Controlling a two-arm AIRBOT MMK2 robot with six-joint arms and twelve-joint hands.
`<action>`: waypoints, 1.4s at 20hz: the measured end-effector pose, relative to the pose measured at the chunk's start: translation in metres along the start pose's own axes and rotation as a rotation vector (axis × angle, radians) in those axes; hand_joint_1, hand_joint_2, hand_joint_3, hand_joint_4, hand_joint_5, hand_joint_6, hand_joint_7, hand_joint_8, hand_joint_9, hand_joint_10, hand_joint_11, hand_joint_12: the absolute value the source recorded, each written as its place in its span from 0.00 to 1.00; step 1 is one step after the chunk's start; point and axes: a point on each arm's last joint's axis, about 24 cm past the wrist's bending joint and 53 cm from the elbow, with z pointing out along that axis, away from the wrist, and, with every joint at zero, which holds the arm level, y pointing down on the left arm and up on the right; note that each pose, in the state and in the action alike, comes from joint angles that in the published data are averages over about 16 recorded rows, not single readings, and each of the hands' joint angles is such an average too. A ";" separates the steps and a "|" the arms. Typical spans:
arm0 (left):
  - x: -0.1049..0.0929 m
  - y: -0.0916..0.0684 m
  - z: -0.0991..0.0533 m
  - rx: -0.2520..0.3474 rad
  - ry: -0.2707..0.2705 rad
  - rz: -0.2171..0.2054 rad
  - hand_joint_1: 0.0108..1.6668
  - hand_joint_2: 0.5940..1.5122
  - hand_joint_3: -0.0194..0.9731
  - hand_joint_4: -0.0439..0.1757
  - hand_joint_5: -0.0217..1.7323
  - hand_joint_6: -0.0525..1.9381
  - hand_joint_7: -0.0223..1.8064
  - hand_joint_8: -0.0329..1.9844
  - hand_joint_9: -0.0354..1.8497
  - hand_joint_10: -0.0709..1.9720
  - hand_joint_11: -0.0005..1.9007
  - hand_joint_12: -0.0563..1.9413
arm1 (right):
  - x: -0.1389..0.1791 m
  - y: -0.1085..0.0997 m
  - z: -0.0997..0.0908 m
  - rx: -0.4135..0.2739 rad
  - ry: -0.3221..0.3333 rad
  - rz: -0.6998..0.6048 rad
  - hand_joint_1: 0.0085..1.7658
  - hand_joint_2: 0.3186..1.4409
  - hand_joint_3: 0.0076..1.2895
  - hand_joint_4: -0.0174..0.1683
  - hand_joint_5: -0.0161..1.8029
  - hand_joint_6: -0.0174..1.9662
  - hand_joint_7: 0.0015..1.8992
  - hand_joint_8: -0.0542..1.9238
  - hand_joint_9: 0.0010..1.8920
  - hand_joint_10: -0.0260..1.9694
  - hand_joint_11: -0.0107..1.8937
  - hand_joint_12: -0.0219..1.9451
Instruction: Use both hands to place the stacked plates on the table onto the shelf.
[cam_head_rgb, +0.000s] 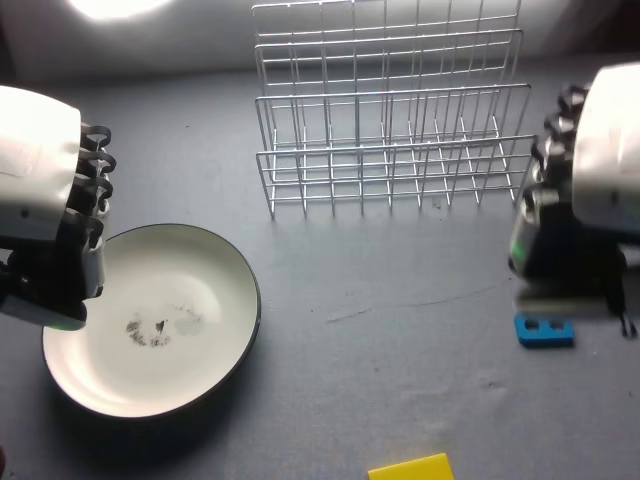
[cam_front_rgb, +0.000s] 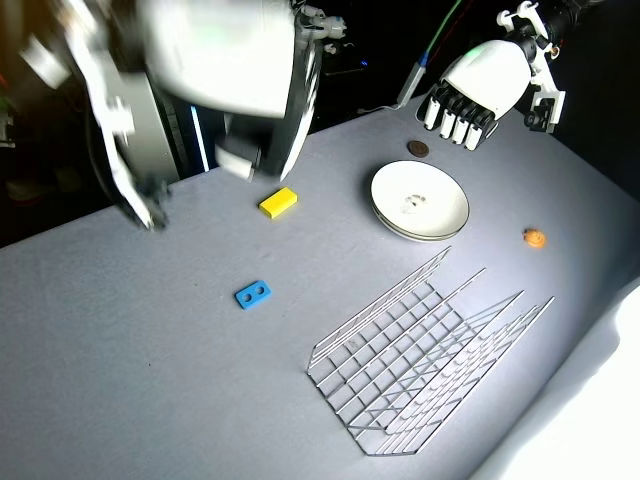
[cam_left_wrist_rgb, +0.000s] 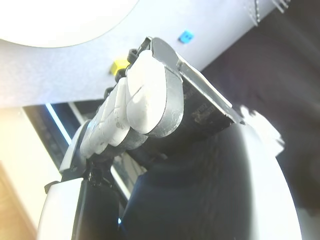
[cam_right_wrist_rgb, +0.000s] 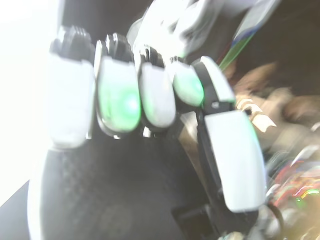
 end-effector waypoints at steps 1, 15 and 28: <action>0.000 0.000 0.000 0.000 0.001 0.000 0.09 0.67 0.06 0.37 0.35 0.46 0.36 0.43 0.40 0.42 0.39 0.45 | 0.001 0.000 0.000 -0.001 0.000 -0.005 0.21 0.79 0.03 0.26 0.42 0.51 0.48 0.51 0.49 0.51 0.53 0.53; 0.028 0.014 -0.017 -0.018 0.079 0.016 0.00 0.58 0.04 0.20 0.02 0.02 0.02 0.01 0.02 0.04 0.01 0.04 | 0.012 -0.006 0.003 0.008 -0.017 -0.101 0.25 0.70 0.01 0.12 0.09 0.02 0.07 0.03 0.07 0.02 0.02 0.22; 0.091 0.054 -0.049 -0.110 0.219 -0.042 0.00 0.58 0.04 0.22 0.02 0.02 0.02 0.01 0.03 0.04 0.01 0.04 | 0.027 -0.008 0.005 0.011 0.004 -0.100 0.72 0.52 0.01 0.11 0.02 0.02 0.01 0.03 0.01 0.02 0.02 0.20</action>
